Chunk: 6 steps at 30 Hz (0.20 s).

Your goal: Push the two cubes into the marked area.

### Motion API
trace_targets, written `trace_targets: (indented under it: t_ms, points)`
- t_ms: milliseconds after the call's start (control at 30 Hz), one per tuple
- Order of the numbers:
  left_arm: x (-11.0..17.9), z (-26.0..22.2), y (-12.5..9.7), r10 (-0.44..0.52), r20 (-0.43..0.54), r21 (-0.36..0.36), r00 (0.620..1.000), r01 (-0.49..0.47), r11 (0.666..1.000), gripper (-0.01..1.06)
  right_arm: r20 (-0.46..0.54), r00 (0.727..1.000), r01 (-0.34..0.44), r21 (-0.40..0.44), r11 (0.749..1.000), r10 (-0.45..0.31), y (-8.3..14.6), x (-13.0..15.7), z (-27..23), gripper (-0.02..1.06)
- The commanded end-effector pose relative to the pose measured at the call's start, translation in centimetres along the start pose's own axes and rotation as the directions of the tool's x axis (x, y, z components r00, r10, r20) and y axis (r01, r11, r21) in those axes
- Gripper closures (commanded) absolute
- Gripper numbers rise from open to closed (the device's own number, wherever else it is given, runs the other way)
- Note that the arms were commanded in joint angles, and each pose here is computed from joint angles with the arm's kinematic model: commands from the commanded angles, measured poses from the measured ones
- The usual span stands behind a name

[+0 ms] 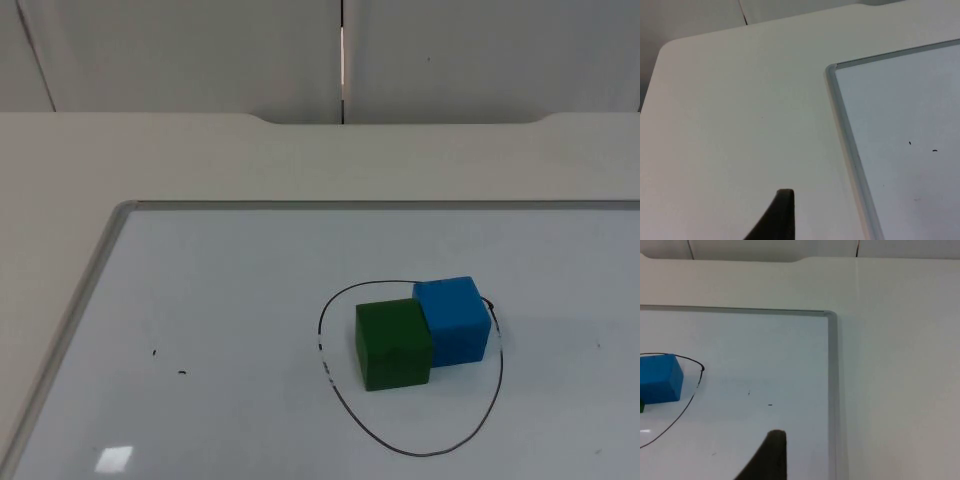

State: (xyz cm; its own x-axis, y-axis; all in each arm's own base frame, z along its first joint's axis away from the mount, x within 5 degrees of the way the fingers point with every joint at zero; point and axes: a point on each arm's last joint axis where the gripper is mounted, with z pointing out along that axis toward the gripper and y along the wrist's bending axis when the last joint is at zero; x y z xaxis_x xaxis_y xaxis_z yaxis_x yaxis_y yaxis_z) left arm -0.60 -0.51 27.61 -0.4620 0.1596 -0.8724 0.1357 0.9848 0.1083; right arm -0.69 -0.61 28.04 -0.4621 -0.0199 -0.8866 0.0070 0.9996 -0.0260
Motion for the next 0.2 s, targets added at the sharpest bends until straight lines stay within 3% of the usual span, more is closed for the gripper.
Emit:
trace_targets:
  t_ms: [0,167]
  points:
    - [0.03,0.06,0.01,-0.007,0.005,-0.004,1.0,0.007,1.0,0.0,0.003,1.0,-0.005,0.004,1.0,0.005,0.04,0.08,0.02,-0.01]
    - [0.03,0.07,0.01,-0.023,0.001,-0.038,1.0,0.023,0.999,0.0,0.003,1.0,-0.005,0.004,1.0,0.005,0.04,0.08,0.02,-0.01]
